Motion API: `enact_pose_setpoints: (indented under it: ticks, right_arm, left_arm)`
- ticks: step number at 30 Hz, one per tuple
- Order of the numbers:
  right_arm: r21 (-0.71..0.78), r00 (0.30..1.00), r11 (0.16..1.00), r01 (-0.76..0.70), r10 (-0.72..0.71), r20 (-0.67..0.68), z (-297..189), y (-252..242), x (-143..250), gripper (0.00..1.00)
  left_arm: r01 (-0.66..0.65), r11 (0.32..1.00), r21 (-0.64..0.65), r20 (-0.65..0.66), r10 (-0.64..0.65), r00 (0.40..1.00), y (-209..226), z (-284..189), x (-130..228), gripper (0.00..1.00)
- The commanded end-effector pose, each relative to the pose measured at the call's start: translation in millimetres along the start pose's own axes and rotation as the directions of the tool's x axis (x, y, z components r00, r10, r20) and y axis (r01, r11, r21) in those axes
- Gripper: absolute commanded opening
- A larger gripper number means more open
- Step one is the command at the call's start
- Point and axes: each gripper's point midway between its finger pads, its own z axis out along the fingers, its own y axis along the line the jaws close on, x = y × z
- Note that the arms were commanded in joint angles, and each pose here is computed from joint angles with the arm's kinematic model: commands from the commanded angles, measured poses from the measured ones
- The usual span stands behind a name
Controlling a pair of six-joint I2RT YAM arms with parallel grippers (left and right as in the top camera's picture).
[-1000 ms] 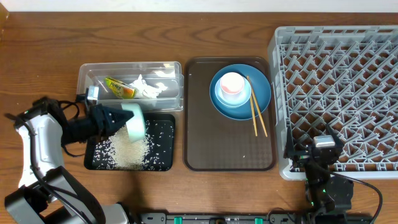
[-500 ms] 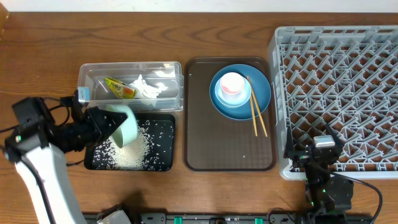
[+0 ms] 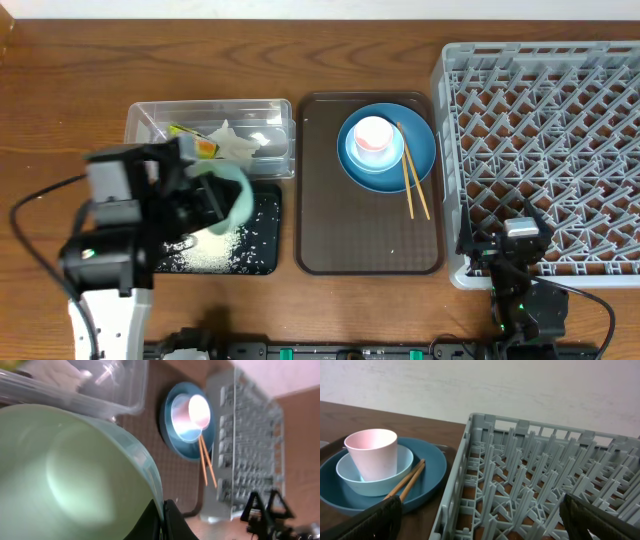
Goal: Sort waste into correct bins and load items into the dishwasher rack
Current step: 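Carry the emptied green bowl right and set it on the brown tray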
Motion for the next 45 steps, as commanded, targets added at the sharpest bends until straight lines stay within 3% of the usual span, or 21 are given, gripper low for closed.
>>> enact_pose_setpoints:
  ticks: [1, 12, 17, 32, 45]
  right_arm:
    - [-0.006, 1.0, 1.0, 0.003, -0.003, -0.004, 0.0, 2.0, 1.2, 0.99]
    - [-0.006, 1.0, 1.0, 0.004, -0.004, -0.004, 0.0, 1.9, 1.2, 0.99]
    - [-0.006, 1.0, 1.0, 0.003, -0.003, -0.004, 0.0, 1.9, 1.2, 0.99]
    - [-0.006, 1.0, 1.0, 0.003, -0.003, -0.004, 0.0, 2.0, 1.3, 0.99]
    - [-0.006, 1.0, 1.0, 0.003, -0.003, -0.004, 0.0, 1.9, 1.2, 0.99]
  left_arm:
    - [-0.011, 0.996, -0.088, -0.007, 0.01, 1.0, -5.4, 15.8, 1.1, 0.06]
    - [-0.239, 0.936, -0.258, -0.233, 0.18, 0.956, -18.5, 96.5, 59.5, 0.06]
    - [-0.314, 0.917, -0.247, -0.324, 0.228, 0.918, -25.2, 125.9, 85.7, 0.06]
    - [-0.376, 0.865, -0.331, -0.449, 0.206, 0.869, -3.2, 176.7, 124.3, 0.07]
    - [-0.361, 0.886, -0.289, -0.427, 0.218, 0.877, -17.6, 194.5, 133.4, 0.06]
